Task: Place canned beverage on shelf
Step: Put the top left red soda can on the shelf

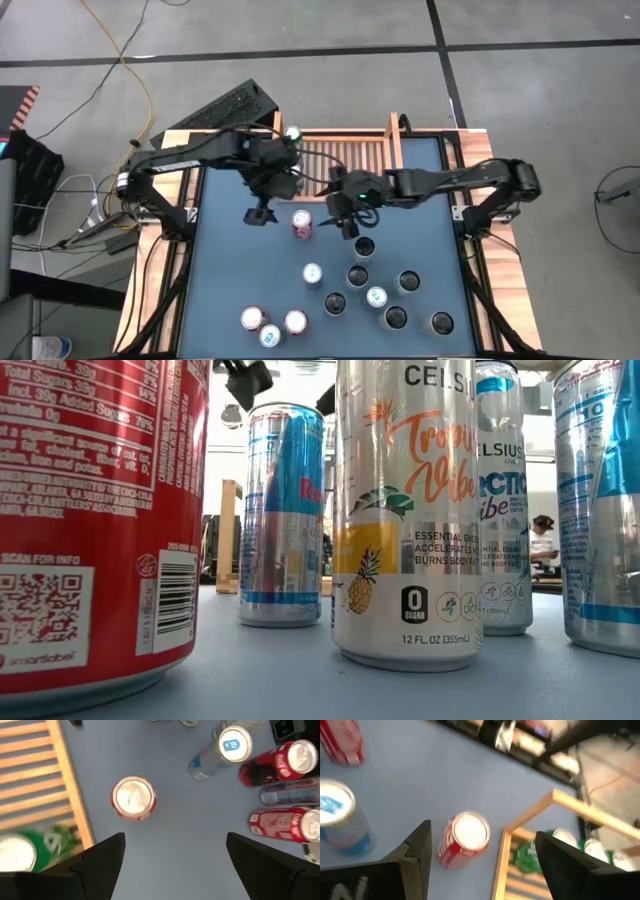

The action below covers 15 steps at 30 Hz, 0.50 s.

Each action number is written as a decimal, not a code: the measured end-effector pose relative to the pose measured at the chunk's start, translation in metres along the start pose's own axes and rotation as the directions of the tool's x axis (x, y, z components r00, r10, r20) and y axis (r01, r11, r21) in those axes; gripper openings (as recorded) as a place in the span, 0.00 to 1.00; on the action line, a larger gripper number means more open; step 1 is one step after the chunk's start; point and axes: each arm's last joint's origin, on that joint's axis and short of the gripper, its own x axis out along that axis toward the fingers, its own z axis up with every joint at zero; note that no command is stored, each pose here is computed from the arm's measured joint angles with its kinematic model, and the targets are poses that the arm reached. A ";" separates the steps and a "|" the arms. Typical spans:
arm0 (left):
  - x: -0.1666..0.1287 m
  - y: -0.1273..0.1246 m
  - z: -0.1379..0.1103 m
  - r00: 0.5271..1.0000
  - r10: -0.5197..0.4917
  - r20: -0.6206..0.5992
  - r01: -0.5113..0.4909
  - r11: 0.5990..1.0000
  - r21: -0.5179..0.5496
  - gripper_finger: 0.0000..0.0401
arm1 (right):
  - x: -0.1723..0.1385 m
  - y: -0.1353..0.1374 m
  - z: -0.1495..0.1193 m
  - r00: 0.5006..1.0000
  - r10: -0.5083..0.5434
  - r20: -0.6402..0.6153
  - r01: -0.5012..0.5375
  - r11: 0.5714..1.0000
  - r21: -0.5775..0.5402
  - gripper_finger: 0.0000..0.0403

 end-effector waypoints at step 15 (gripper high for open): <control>-0.067 -0.046 -0.027 0.975 0.166 0.149 -0.163 0.986 -0.033 0.83 | 0.078 -0.007 0.031 0.940 0.188 -0.284 -0.209 0.977 -0.047 0.67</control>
